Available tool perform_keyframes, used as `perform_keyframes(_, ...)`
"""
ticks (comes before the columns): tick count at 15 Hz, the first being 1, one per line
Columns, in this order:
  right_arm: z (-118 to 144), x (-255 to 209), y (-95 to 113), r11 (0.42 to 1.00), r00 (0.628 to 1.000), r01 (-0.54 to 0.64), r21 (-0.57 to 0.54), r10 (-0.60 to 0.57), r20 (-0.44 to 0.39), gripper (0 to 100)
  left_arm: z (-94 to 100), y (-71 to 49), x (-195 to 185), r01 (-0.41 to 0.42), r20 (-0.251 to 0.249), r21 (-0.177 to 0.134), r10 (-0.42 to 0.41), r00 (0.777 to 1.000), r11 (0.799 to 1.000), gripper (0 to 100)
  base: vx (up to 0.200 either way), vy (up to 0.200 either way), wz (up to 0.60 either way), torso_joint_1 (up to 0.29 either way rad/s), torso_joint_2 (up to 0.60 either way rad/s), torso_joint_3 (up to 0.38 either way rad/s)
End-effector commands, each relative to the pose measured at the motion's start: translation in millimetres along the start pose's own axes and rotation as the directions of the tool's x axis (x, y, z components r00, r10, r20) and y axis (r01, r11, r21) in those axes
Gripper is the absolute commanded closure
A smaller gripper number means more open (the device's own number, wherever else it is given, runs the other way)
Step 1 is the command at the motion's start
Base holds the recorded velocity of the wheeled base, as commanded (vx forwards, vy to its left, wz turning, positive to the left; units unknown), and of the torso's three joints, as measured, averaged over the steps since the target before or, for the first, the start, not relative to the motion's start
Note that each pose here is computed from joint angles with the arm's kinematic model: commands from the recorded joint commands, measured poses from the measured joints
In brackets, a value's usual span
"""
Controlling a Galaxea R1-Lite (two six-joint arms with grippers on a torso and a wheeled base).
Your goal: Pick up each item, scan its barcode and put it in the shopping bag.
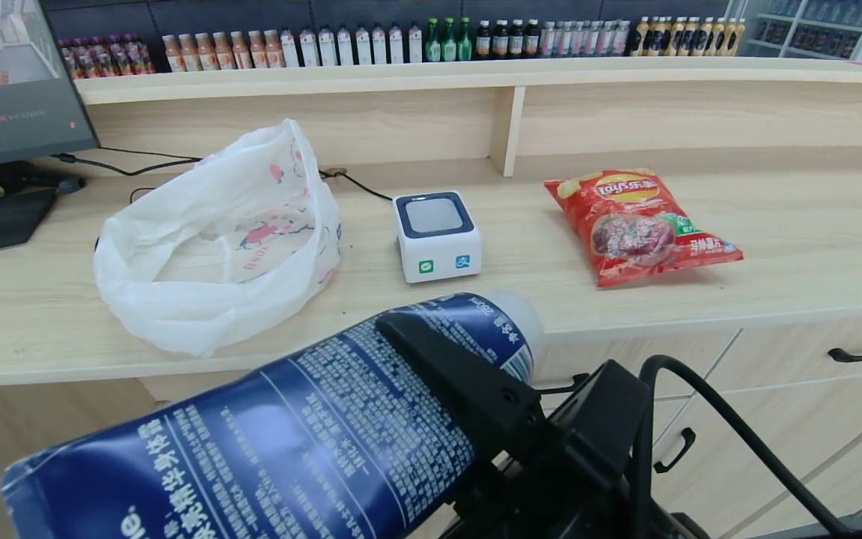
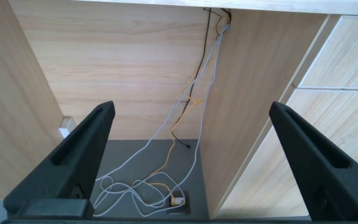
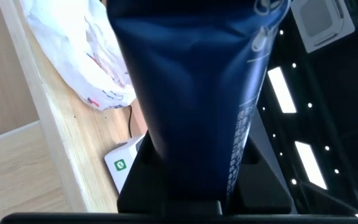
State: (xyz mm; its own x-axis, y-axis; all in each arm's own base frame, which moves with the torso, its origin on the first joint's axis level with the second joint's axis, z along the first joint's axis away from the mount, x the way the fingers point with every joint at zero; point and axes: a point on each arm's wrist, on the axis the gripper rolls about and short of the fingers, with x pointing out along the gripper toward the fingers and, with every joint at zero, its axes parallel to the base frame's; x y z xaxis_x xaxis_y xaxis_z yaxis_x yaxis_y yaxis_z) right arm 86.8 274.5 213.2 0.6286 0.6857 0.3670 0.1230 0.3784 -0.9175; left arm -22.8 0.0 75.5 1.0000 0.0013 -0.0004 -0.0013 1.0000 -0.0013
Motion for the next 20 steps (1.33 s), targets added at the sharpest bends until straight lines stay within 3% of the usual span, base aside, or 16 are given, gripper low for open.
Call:
perform_keyframes(1,0.1,0.4,1.5,1.0,1.0,-0.004,-0.003,0.004,-0.009,100,0.0,0.0,0.0,0.0,0.0,0.0,0.0,1.0,1.0,0,0.0,0.0,0.0,0.0,0.0,0.0)
perform_keyframes(15,-0.2,1.8,1.2,1.0,0.999,-0.001,-0.006,0.0,-0.051,100,0.0,0.0,0.0,0.001,0.0,0.0,-0.001,1.0,1.0,0,0.0,0.0,0.0,0.0,0.0,0.0)
perform_keyframes(20,-0.1,3.1,0.7,0.997,0.995,0.026,0.076,-0.018,-0.096,100,0.0,0.0,0.0,0.0,0.0,0.0,0.0,1.0,1.0,0,0.0,0.0,0.0,0.0,0.0,0.0)
